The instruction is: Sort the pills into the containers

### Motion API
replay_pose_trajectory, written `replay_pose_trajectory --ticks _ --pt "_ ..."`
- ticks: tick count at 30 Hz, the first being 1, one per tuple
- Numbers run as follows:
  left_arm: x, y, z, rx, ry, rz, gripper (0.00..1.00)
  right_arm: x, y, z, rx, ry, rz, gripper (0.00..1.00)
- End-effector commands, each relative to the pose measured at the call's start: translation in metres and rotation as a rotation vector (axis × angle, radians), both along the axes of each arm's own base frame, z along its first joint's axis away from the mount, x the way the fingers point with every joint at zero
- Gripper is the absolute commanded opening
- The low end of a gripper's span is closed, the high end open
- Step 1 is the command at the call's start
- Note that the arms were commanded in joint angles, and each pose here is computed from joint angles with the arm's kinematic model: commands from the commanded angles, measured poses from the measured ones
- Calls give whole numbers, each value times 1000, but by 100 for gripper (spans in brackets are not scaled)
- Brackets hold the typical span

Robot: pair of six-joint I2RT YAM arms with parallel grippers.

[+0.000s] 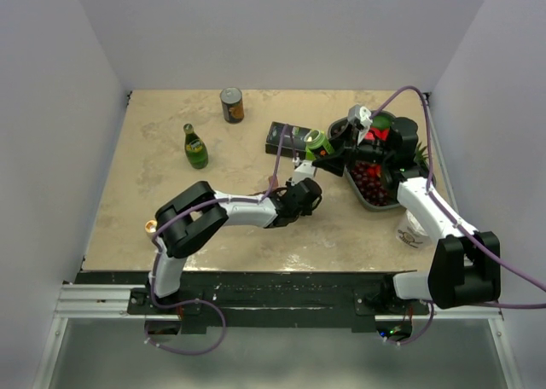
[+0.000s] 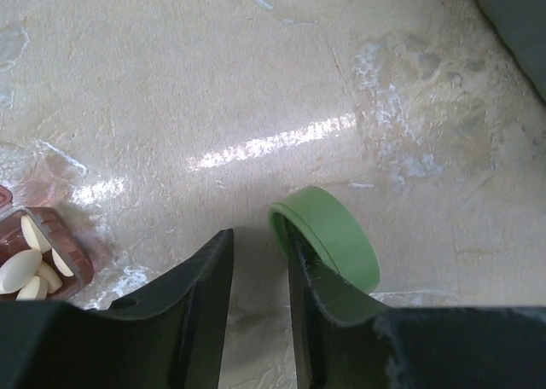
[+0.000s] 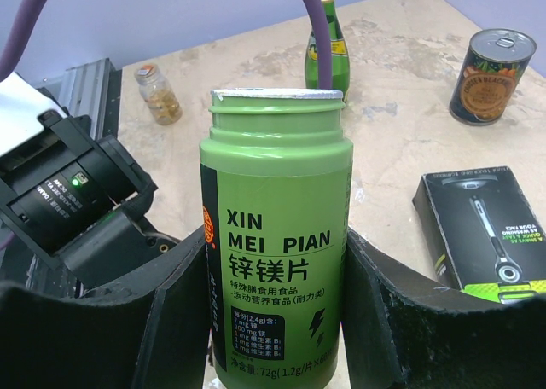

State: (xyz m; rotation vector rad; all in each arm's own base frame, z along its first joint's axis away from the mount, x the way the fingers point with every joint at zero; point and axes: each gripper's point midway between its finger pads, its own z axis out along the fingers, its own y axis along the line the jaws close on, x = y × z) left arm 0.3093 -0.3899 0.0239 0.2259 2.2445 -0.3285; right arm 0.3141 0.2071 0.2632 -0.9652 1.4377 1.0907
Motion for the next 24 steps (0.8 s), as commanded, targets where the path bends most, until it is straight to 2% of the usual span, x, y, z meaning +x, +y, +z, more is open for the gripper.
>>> replay_pose_trajectory --ticks 1,7,15,20,23,24 --pt "-7 -2 7 20 -28 -92 37 0 -1 27 17 -98 -5 2" --pt "-13 -9 19 -50 -37 -132 42 0 -2 27 17 -98 -7 2" --pt "-22 7 33 -99 -59 -147 43 0 -2 27 17 -98 -7 2" --pt "-34 7 46 -183 -70 -251 45 -1 -2 27 17 -101 -4 2" --pt "-42 9 60 -251 -106 -325 50 0 -2 27 18 -101 -7 2" --pt "-44 12 61 -278 -102 -330 55 0 -3 27 18 -100 -8 2"
